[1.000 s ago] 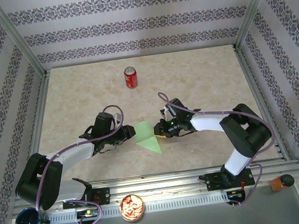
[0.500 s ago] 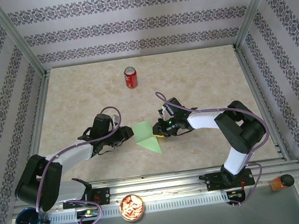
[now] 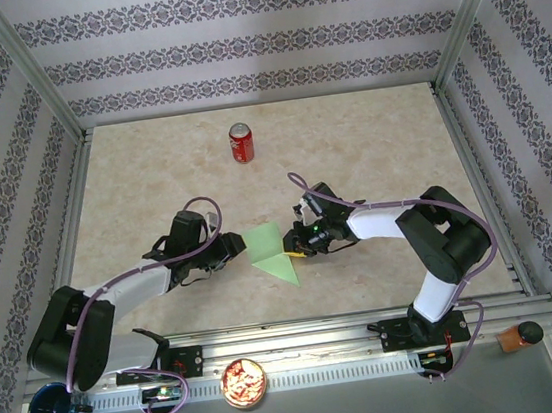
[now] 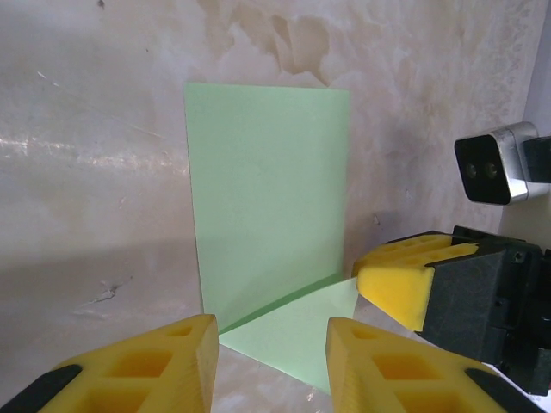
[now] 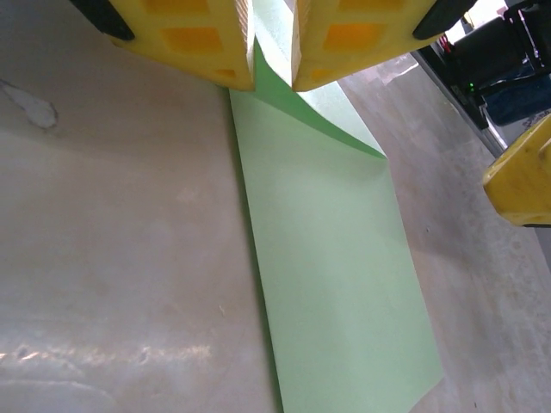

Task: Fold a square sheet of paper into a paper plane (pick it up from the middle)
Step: Third fold the triangle at the center of the table.

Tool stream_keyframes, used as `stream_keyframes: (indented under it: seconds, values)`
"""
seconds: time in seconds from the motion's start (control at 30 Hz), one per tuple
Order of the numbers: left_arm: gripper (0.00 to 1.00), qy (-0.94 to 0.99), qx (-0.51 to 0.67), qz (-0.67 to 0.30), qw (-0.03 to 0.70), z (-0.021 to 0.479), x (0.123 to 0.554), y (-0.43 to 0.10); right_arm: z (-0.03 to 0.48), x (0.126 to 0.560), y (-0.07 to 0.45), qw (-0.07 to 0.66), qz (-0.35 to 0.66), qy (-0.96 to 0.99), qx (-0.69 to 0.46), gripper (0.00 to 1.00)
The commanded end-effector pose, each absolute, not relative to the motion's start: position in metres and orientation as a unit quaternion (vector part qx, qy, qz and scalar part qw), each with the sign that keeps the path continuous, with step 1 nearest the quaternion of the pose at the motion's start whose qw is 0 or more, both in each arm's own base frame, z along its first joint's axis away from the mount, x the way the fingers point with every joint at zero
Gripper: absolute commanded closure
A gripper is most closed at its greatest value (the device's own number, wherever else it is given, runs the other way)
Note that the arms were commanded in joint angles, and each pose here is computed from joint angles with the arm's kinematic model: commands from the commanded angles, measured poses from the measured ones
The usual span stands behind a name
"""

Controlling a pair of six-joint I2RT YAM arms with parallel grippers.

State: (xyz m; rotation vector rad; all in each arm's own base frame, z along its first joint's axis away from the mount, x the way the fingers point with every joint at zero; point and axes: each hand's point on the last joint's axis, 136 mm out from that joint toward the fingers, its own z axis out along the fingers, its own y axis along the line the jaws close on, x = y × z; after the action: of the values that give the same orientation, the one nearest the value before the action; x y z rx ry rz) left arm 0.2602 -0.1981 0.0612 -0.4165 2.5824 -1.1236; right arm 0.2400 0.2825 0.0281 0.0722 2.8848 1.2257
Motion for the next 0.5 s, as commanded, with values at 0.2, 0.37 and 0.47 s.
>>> stream_keyframes:
  seconds: [0.2, 0.37, 0.47]
  values:
    - [0.63, 0.882, -0.143, -0.428, 0.134, 0.064, 0.271, -0.210, 0.042, 0.241, 0.282, 0.018, 0.410, 0.912, 0.004, 0.88]
    - [0.63, 0.881, -0.144, -0.433, 0.122, 0.060, 0.271, -0.213, 0.050, 0.240, 0.281, 0.028, 0.425, 0.905, 0.005, 0.94]
    - [0.62, 0.879, -0.147, -0.438, 0.120, 0.058, 0.273, -0.215, 0.055, 0.238, 0.281, 0.033, 0.435, 0.900, 0.006, 0.95]
